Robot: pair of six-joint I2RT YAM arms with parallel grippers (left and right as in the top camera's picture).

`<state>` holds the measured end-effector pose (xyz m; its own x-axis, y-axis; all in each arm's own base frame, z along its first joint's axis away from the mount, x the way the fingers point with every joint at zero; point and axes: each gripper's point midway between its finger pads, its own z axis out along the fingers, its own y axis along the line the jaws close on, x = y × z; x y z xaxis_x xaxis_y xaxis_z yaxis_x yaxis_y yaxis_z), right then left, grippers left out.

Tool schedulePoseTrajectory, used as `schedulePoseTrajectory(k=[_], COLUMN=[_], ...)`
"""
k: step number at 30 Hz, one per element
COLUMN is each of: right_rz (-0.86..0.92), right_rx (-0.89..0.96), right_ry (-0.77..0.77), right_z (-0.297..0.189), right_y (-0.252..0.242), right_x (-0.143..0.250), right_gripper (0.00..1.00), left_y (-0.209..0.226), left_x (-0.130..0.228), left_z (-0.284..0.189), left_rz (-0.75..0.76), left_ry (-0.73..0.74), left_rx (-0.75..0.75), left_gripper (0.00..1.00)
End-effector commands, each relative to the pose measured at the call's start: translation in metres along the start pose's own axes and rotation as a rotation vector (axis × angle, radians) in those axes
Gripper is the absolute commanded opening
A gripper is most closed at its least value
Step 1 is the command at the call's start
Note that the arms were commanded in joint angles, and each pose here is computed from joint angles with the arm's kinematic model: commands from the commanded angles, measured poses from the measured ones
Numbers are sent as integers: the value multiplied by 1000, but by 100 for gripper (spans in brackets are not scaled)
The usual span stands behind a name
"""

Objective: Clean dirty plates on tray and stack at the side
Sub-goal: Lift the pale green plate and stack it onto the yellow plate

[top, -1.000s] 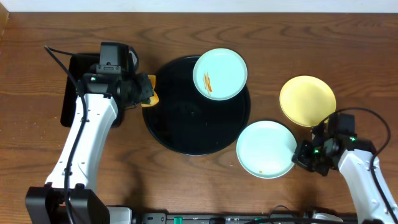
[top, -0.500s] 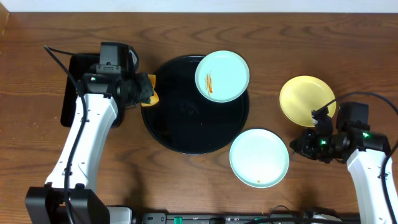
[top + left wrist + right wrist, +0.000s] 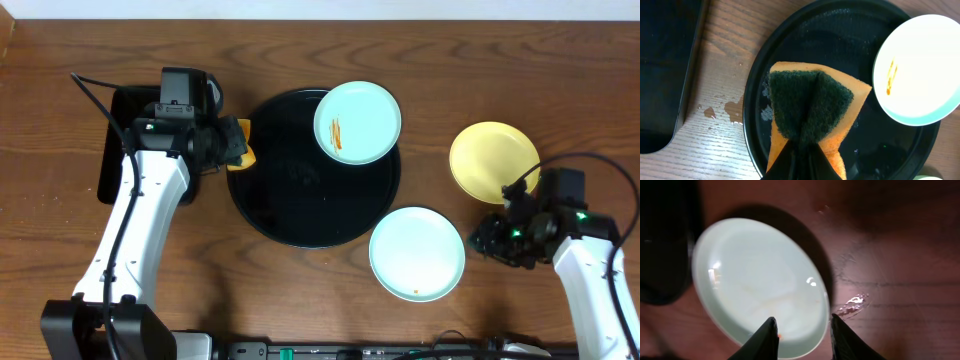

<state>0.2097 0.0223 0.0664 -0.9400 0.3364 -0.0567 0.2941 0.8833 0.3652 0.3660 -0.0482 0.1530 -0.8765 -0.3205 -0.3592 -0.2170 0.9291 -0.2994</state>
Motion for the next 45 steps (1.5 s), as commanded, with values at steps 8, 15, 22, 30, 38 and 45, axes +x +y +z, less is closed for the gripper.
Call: schedulePoseTrajectory(k=[8,15,22,30,38,45], right_rz=[32,12,86,159,130,36], right_rx=[23,-88,-94,-53,-155,-263], right_ry=[68,27,24,2,9,-34], right_z=[48,60,70,77,73,48], right_y=[-23,-10,-14,-24,-6,22], right_x=[22,18,24,25,23,10], right_gripper=[38,43,40,18,1,1], left_y=[-4,-5,-5,-5,-5,-5], left_x=[-4,-5,-5,-5,-5,-5], left_z=[-2,-2,-2,-2,-2,-2], left_rz=[11,11,11,11,12,11], left_ry=[-12,-17,-17,-17,-17,-17], left_rx=[15,17,17,17,18,17], left_gripper=[7,7,7,7,7,7])
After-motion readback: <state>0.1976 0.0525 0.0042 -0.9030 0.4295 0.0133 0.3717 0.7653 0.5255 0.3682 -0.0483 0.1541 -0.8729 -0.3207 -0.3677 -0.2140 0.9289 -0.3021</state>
